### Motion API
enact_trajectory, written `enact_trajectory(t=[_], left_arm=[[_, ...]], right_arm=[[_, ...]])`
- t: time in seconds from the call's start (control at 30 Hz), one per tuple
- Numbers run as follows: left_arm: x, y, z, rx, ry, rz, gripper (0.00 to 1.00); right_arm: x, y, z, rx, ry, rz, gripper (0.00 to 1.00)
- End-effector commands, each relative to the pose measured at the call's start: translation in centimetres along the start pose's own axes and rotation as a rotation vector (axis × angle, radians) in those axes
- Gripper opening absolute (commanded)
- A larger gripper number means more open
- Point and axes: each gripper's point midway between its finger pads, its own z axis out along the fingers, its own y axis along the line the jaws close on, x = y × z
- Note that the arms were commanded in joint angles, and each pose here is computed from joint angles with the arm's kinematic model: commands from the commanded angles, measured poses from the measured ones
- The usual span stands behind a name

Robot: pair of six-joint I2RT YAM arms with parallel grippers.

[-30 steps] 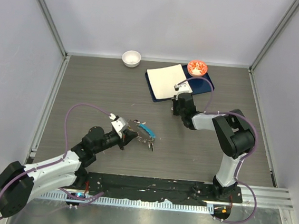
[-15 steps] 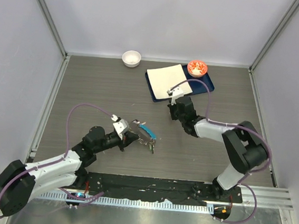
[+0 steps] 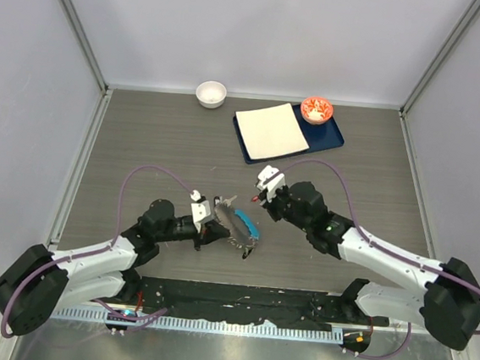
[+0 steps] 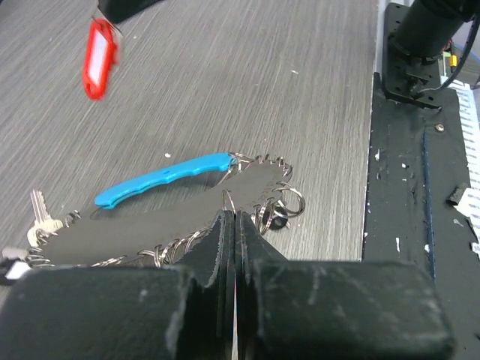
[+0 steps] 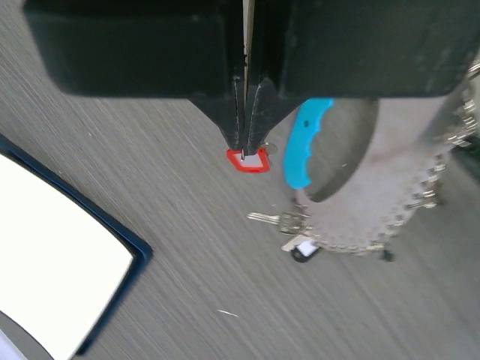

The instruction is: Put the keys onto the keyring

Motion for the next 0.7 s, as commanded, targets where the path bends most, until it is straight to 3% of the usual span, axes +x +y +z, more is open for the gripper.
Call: enact_trajectory(t=[0.0,0.23,0.67], left_arm=[[-4.4,-1.0,0.8,0.104,-0.111,0.145,0.00],[-4.8,-1.7,1.1,0.168,-0.105,0.192,0.00],[-4.2,-2.6,0.9,0.217,-0.096,0.228,0.00]], right_arm=[[-1.3,3.7,-2.1,-0.149,-0.057,-0.070,0.01],[-0.8,7.7,-3.5,-0.291,-0.081,-0.156,0.01],[-0.3,10.0,-4.9,-0.398,-0.099,-0.194,0.01]])
